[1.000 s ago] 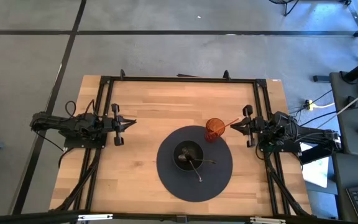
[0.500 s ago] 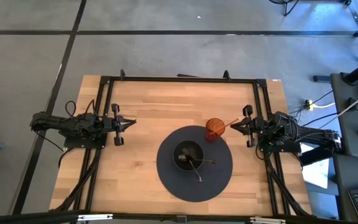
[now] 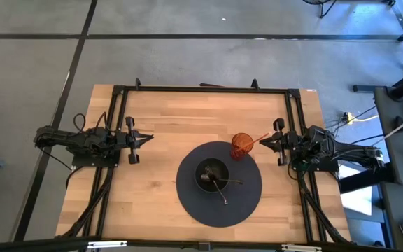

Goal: Pick & Place Utensil
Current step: Return to Home Position

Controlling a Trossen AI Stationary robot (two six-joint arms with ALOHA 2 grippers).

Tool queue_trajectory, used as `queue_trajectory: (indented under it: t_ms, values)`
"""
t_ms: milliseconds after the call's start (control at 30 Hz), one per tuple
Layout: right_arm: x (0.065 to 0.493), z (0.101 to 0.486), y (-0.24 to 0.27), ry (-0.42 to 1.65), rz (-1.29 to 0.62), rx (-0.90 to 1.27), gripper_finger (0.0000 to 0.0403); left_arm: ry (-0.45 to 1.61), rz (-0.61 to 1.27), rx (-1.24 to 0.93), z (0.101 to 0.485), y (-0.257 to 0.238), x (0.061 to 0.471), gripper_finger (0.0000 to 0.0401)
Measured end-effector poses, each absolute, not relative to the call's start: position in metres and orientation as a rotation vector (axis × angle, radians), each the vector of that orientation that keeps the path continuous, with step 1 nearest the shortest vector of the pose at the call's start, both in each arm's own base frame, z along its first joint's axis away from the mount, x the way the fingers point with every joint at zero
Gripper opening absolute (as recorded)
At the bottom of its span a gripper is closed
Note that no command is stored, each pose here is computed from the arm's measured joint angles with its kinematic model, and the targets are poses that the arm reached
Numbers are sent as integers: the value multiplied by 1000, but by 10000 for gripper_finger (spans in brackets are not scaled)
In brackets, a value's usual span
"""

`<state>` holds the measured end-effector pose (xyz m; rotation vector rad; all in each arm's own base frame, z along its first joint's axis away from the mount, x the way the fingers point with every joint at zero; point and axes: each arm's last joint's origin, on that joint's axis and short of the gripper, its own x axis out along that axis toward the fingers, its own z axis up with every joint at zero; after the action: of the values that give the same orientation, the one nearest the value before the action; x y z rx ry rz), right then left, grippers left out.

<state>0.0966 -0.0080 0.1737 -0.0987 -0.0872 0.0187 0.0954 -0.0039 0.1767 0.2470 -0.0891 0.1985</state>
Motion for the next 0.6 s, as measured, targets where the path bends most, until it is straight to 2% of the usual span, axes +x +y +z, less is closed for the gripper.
queue_trajectory:
  t_ms: [600]
  values:
    - [97, 174, -8, -87, 19, -99, 21, -89, 199, 247, 177, -4, 95, 5]
